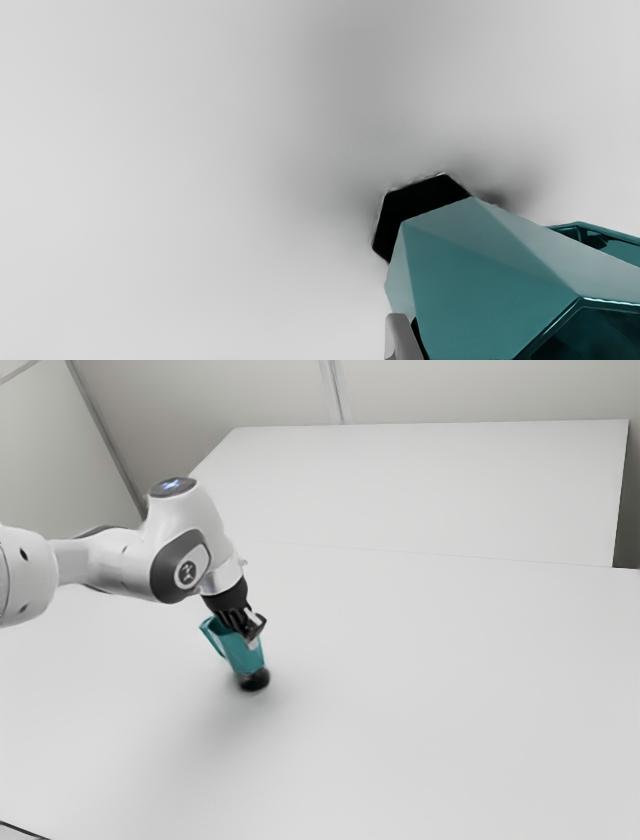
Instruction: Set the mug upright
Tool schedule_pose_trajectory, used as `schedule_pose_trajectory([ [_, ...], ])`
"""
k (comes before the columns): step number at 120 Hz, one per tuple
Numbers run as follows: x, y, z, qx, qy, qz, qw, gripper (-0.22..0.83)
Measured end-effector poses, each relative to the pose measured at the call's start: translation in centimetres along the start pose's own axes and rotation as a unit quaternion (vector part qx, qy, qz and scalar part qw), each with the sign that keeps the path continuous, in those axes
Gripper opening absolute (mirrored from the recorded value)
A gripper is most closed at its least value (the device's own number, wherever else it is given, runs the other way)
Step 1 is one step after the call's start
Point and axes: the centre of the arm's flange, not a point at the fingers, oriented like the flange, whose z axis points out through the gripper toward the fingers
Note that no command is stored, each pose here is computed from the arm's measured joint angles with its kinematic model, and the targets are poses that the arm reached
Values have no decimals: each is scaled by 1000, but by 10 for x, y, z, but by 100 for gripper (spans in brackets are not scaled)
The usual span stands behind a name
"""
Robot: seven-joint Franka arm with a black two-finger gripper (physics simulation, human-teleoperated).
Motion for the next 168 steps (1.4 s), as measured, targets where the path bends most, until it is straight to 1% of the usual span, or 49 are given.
schedule_pose_trajectory([
  [16,-7,1,3,-12,-9,10,1000,-16],
  [31,-9,3,14,-14,-8,13,1000,-16],
  [65,-9,15,38,-11,1,4,1000,-16],
  [94,-10,15,44,-11,0,5,1000,-15],
  [113,-9,14,40,-16,-3,9,1000,20],
  [119,-7,15,33,-19,-7,8,1000,29],
  [126,-5,15,21,-22,-12,8,1000,37],
  [134,-2,15,4,-26,-18,7,999,43],
  [144,2,14,-13,-30,-19,7,999,49],
  [159,4,-8,-41,-32,-21,25,999,55],
  [168,-2,-19,-60,-33,-28,35,998,57],
])
